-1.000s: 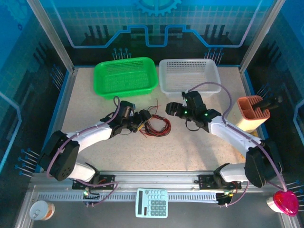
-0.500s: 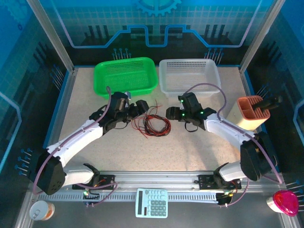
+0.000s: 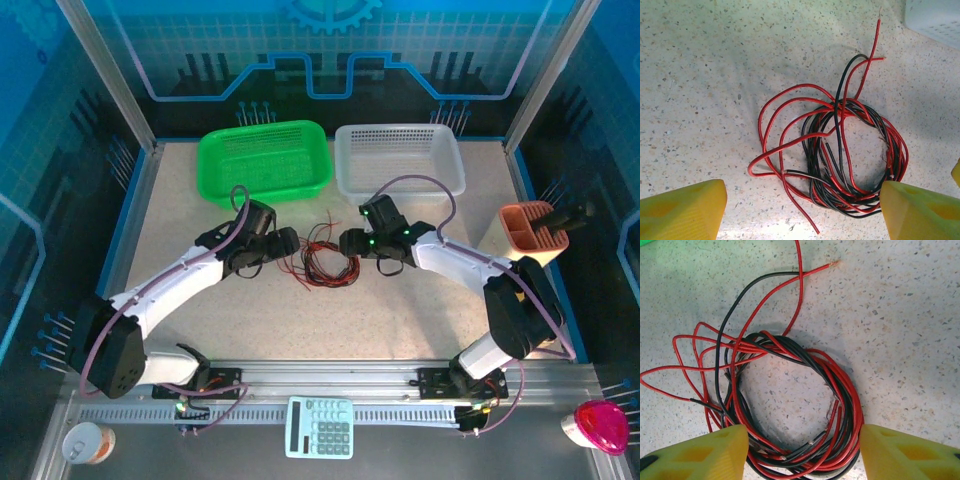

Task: Untangle the cables

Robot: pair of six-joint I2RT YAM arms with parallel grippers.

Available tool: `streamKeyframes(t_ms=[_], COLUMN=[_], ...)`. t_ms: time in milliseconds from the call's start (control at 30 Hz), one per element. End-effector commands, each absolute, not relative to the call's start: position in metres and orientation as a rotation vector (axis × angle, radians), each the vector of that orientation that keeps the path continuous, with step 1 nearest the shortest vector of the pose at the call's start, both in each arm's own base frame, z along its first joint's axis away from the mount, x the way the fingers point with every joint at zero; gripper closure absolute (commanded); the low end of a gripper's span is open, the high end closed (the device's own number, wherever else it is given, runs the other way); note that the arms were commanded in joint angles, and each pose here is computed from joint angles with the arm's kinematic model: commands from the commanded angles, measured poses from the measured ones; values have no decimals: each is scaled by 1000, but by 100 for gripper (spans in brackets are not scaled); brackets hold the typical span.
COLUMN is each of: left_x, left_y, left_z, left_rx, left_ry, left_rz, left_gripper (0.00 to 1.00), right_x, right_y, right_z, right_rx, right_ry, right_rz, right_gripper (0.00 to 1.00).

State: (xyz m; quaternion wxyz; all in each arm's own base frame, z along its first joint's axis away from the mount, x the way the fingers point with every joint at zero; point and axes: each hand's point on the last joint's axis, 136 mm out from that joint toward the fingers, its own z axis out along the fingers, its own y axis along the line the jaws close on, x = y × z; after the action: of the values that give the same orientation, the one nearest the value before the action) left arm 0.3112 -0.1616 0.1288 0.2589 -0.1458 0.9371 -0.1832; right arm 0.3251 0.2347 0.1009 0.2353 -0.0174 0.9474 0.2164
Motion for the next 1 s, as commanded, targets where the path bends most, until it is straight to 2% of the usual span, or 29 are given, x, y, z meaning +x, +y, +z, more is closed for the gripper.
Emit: streamKeyframes(t_ms=[0,300,433,633,967], left_x=[297,269,267,269,270], left_y=[-157,-159,-160,-162,-163], left_z=[134,138,128,124,127], left_rx=[-351,-379,-413,-439,-439], left_ry=[2550,2526,2532,2526,2524], left_rz=[-495,-608,-634,-650,-650], left_gripper=[19,17,16,16,16], right_x=[306,275,276,287,298], right_y=[242,256,270,265,256], right_z=[97,80,79,76,44], right_rx=[-113,-303,-426,-385,-264], right_ry=[2626,2640,2639,2648,2723], right_rz=[584,465,375,317,384], right_gripper=[42,57,56,53,57])
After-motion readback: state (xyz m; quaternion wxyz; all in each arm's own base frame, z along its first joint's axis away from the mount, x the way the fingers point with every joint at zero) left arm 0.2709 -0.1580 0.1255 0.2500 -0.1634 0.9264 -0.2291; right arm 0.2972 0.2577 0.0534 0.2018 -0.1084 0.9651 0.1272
